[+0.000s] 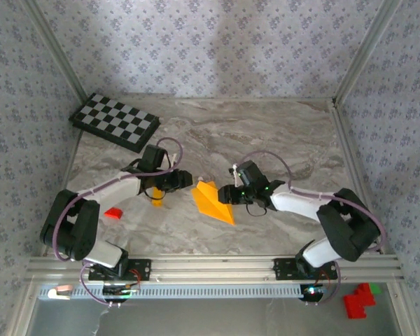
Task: Fold a paper plane with a square sheet of paper (pick it up from the middle)
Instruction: Perform the fourth fold on the wing at the bottom-center of the table, then turn over the paper at the center of the table.
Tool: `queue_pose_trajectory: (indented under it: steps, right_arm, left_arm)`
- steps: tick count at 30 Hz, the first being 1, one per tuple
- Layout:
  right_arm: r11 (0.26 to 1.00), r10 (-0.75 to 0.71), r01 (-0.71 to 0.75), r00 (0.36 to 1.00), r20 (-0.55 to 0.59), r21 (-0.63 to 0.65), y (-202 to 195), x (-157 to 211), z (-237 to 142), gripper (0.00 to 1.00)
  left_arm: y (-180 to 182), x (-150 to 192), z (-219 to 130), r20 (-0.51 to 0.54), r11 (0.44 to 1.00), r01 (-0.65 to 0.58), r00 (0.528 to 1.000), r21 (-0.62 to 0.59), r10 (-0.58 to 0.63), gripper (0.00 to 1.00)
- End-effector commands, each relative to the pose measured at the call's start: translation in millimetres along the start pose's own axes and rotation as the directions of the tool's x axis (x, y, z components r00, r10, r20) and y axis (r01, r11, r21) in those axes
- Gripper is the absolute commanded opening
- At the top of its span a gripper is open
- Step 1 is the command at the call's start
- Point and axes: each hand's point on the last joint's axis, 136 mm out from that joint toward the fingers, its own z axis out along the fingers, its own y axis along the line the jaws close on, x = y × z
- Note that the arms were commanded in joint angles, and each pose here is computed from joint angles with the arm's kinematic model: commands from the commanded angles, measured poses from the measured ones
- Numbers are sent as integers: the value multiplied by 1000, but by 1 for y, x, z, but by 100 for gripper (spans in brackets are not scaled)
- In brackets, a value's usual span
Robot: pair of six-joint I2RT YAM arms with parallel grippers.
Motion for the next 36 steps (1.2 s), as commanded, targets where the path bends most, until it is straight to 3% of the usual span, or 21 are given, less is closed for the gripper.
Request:
queue_pose_trajectory:
  steps: [1, 7, 20, 29, 31, 33, 36]
  right_arm:
    - [999, -38, 38, 999, -17, -27, 5, -8, 8, 47]
    - [998, -24, 20, 998, -58, -61, 4, -6, 26, 44]
    - [994, -13, 4, 997, -79, -109, 11, -3, 35, 24]
    - [995, -5, -2, 998, -66, -104, 9, -7, 22, 1]
    - [999, -12, 10, 999, -44, -35, -1, -13, 4, 0]
    - [985, -72, 71, 997, -3, 157, -21, -26, -26, 0]
    - [886, -170, 134, 985, 41, 444, -38, -43, -80, 0]
  left_arm:
    - [-3, 1, -3, 3, 1000, -28, 1000, 5, 28, 37]
    - [-3, 3, -2, -3, 1000, -30, 1000, 2, 30, 37]
    - [1, 5, 0, -14, 1000, -26, 1000, -13, 25, 37]
    - [0, 5, -4, -10, 1000, -16, 1000, -23, 16, 36]
    - [3, 4, -7, 1, 999, -5, 1000, -44, 5, 36]
    - [5, 2, -12, 22, 998, 9, 1000, -66, -7, 36]
    - [7, -2, -21, 57, 996, 31, 998, -79, -27, 36]
